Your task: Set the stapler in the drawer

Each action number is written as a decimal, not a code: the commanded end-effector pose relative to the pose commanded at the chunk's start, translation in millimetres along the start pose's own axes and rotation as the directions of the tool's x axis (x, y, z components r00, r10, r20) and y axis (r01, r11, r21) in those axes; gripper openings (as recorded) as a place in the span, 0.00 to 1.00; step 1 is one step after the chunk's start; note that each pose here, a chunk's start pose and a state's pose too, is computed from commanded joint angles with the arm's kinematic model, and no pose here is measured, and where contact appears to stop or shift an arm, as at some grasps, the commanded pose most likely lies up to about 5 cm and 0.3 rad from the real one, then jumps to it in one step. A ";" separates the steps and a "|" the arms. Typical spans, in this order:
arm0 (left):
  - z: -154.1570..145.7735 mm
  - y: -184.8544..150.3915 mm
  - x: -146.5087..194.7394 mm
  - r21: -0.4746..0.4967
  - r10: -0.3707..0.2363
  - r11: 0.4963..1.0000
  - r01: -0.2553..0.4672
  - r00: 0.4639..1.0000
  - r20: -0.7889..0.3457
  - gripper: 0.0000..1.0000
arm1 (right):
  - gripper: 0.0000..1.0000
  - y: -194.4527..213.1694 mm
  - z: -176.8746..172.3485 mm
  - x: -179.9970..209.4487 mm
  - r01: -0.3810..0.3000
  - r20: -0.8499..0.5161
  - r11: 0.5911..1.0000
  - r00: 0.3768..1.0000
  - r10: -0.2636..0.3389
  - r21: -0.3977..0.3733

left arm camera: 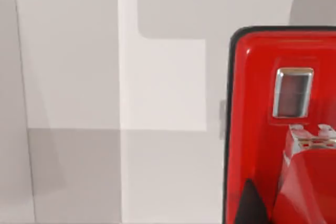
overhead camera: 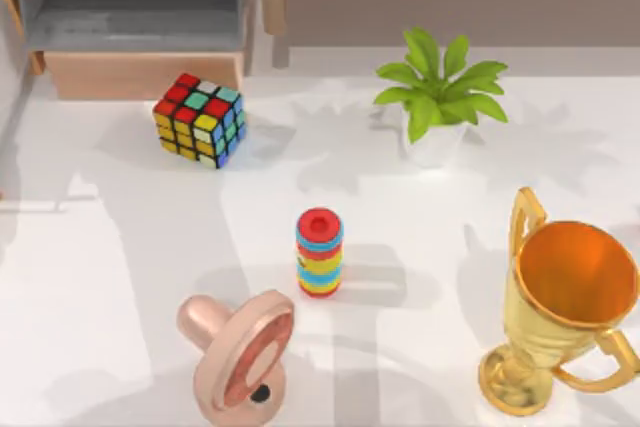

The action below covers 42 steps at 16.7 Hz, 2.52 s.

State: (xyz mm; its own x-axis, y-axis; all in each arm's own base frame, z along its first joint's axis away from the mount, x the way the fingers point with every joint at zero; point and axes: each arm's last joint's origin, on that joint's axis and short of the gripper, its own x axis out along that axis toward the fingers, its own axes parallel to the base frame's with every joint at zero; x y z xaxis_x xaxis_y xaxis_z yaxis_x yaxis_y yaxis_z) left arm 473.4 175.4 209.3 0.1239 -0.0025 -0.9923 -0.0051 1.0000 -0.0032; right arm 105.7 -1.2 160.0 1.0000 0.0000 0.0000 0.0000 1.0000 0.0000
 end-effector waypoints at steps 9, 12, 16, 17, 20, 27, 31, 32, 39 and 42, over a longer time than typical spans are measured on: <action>4.5 -3.1 41.2 0.029 0.007 1.000 -0.003 0.991 -0.131 0.00 | 1.00 0.0 0.0 0.0 0.000 0.000 1.000 1.000 0.000 0.000; 3.9 -1.0 41.7 0.026 0.007 1.000 -0.003 0.991 -0.131 0.00 | 1.00 0.0 0.0 0.0 0.000 0.000 1.000 1.000 0.000 0.000; 3.0 4.8 38.5 -0.041 -0.028 0.999 0.024 0.995 -0.097 0.00 | 1.00 0.0 0.0 0.0 0.000 0.000 1.000 1.000 0.000 0.000; 2.7 6.2 35.6 -0.074 -0.041 0.997 0.035 0.996 -0.081 0.00 | 1.00 0.0 0.0 0.0 0.000 0.000 1.000 1.000 0.000 0.000; 1.2 8.9 23.4 -0.158 -0.062 0.986 0.056 0.997 -0.037 0.00 | 1.00 0.0 0.0 0.0 0.000 0.000 1.000 1.000 0.000 0.000; 2.1 5.1 46.5 -0.049 -0.031 0.998 0.027 0.995 -0.093 0.00 | 1.00 0.0 0.0 0.0 0.000 0.000 1.000 1.000 0.000 0.000; 3.1 -3.0 51.1 0.029 0.007 1.000 -0.003 0.991 -0.131 0.00 | 1.00 0.0 0.0 0.0 0.000 0.000 1.000 1.000 0.000 0.000; 3.1 -3.0 51.1 0.029 0.007 1.000 -0.003 0.991 -0.131 0.00 | 1.00 0.0 0.0 0.0 0.000 0.000 1.000 1.000 0.000 0.000; 3.1 -3.0 51.1 0.029 0.007 1.000 -0.003 0.991 -0.131 0.38 | 1.00 0.0 0.0 0.0 0.000 0.000 1.000 1.000 0.000 0.000; 3.1 -3.0 51.1 0.029 0.007 1.000 -0.003 0.991 -0.131 0.60 | 1.00 0.0 0.0 0.0 0.000 0.000 1.000 1.000 0.000 0.000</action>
State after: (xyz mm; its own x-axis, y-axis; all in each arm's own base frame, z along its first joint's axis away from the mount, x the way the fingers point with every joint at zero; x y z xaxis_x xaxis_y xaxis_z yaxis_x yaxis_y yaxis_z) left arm 482.8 172.3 159.0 -0.0074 0.0038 -1.0000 0.0230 0.9997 0.0037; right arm 105.7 -1.2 160.0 1.0000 0.0000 0.0000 0.0000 1.0000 0.0000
